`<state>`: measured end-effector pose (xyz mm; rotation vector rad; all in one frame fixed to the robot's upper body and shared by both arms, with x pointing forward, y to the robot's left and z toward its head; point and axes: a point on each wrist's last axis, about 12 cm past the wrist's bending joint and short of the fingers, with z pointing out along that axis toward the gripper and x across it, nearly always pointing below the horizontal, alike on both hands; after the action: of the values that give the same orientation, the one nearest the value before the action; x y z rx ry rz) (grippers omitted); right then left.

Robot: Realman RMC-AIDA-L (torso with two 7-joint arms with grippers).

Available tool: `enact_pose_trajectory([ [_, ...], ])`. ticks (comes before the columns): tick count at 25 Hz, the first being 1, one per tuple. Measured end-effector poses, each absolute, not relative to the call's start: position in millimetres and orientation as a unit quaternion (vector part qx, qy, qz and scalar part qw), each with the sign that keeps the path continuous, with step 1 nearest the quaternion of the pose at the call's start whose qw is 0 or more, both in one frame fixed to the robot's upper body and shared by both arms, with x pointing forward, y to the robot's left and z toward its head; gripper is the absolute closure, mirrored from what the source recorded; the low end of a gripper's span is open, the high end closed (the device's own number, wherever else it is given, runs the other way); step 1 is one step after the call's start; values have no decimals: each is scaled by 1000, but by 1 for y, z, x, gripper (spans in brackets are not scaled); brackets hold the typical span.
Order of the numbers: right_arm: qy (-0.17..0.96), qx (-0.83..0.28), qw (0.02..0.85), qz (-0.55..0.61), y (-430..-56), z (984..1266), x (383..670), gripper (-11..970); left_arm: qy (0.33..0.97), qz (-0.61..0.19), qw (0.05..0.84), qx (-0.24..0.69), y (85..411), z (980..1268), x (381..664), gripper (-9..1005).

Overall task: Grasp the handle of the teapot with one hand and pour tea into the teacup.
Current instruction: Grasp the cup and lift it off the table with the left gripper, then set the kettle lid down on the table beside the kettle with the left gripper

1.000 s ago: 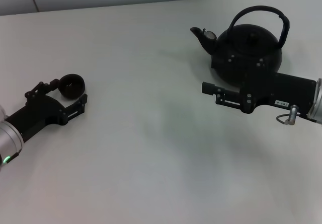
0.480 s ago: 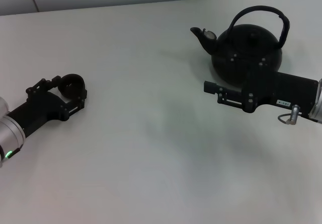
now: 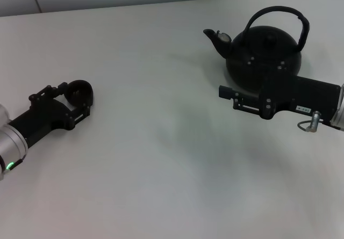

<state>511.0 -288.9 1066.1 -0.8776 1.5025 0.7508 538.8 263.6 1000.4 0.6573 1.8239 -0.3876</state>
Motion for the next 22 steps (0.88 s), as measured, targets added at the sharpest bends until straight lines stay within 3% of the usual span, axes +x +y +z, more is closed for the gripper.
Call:
enact_pose_trajectory([
  [7,646,-377,584,315,-289,1064,512,339,751,-207,555,292,256,1004,530,309],
  [16,643,-382,586,313,-288,1064,510,340,687,-285,541,393,233,1015,511,308],
  [22,642,-381,585,317,-287,1063,509,341,685,-315,512,412,221,1014,506,308],
])
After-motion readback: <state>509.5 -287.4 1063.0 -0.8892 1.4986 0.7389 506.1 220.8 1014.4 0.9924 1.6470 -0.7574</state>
